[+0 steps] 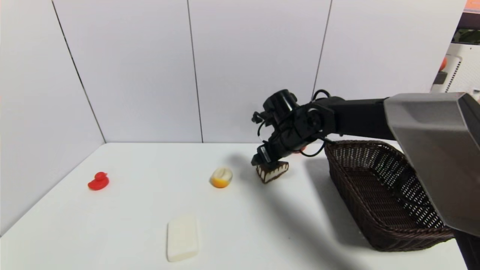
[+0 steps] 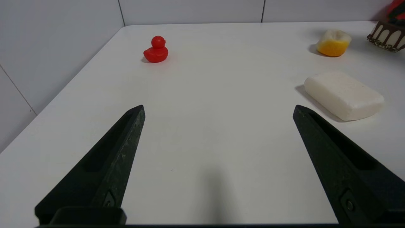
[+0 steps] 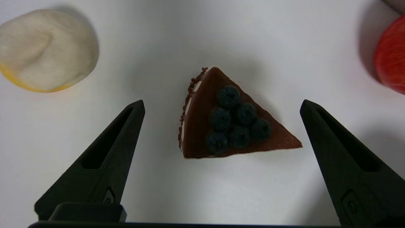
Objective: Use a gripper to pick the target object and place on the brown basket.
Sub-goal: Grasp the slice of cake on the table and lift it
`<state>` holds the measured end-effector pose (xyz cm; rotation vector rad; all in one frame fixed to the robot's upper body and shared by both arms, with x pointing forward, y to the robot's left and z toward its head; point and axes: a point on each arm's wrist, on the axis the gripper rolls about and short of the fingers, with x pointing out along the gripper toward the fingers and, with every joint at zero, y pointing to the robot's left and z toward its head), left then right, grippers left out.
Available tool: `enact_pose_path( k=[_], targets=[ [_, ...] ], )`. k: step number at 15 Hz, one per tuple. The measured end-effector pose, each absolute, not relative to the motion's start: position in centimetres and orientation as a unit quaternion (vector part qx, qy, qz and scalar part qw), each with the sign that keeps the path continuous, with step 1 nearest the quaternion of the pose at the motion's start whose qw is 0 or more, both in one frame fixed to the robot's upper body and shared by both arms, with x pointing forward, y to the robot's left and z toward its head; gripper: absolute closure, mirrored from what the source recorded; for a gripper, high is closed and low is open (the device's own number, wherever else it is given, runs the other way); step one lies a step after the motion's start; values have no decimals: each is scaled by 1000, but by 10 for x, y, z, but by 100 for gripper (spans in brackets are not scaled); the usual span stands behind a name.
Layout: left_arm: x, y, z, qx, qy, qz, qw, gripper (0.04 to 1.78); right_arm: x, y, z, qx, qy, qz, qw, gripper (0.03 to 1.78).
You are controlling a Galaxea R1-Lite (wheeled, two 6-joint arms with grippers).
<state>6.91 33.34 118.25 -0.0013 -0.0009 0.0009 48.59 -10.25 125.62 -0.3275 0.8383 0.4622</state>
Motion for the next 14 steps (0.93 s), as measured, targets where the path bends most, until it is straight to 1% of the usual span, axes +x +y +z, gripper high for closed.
enact_pose_path(
  k=[2,5,14],
  targets=[
    [69,333,1182,0,0,1,1000,13,490,-100,1243,-160,413,220,869,12],
    [69,333,1182,-1,0,1,1000,13,495,-103,1231,-162,425,215,864,12],
    [69,333,1182,-1,0,1,1000,13,498,-106,1222,-164,438,209,859,12]
  ],
)
